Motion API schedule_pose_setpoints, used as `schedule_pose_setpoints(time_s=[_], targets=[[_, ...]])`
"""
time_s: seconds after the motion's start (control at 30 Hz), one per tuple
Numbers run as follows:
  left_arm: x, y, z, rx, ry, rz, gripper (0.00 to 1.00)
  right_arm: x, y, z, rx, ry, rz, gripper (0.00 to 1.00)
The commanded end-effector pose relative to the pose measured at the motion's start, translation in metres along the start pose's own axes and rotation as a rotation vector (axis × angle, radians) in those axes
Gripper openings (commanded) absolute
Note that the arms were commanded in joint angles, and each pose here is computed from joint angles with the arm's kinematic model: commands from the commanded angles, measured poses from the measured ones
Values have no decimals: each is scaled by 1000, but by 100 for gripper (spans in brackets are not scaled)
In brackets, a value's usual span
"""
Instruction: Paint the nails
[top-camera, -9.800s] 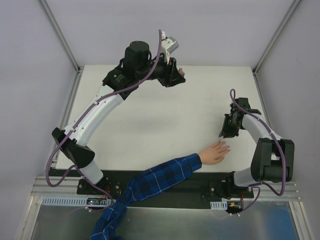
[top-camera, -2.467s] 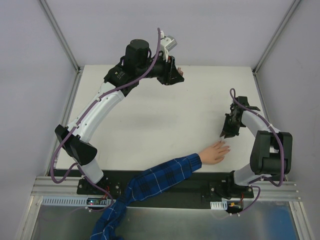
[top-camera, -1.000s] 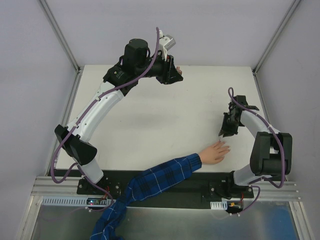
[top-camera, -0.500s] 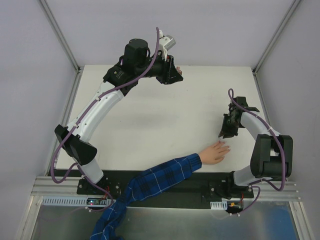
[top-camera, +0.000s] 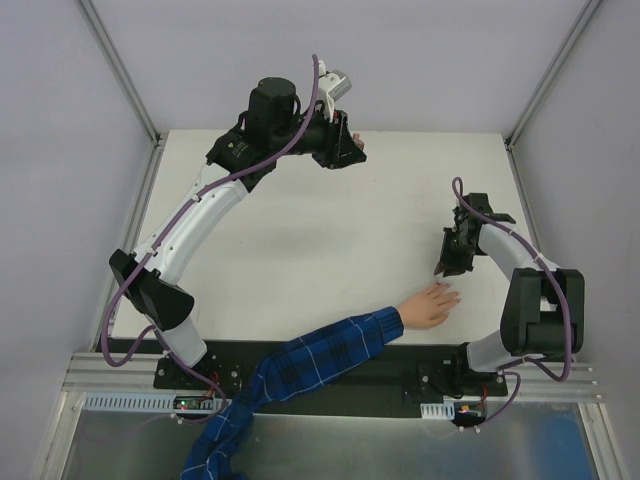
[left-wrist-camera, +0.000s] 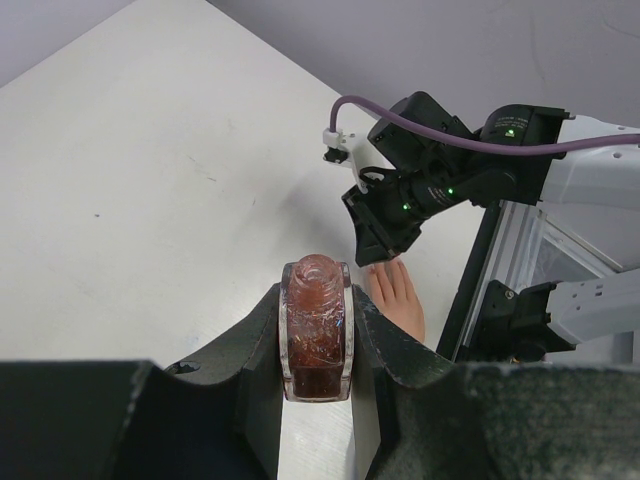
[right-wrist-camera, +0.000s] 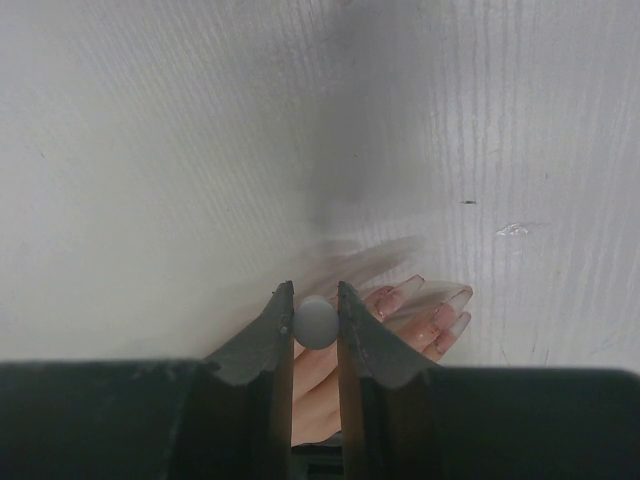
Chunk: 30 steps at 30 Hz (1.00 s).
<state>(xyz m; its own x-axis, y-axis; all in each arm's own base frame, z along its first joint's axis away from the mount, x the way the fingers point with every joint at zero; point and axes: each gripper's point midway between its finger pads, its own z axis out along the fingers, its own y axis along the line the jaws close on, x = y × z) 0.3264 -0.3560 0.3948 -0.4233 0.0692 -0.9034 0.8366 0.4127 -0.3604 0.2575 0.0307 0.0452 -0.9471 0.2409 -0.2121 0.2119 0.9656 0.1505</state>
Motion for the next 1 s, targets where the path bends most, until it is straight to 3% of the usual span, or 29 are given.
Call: schedule_pose_setpoints(time_s=[0.0, 0.97], targets=[[-22, -14, -13, 26, -61, 37, 0, -8, 2, -3, 2, -11, -9, 0], [-23, -13, -12, 25, -64, 41, 0, -15, -15, 1, 40, -11, 65, 0]])
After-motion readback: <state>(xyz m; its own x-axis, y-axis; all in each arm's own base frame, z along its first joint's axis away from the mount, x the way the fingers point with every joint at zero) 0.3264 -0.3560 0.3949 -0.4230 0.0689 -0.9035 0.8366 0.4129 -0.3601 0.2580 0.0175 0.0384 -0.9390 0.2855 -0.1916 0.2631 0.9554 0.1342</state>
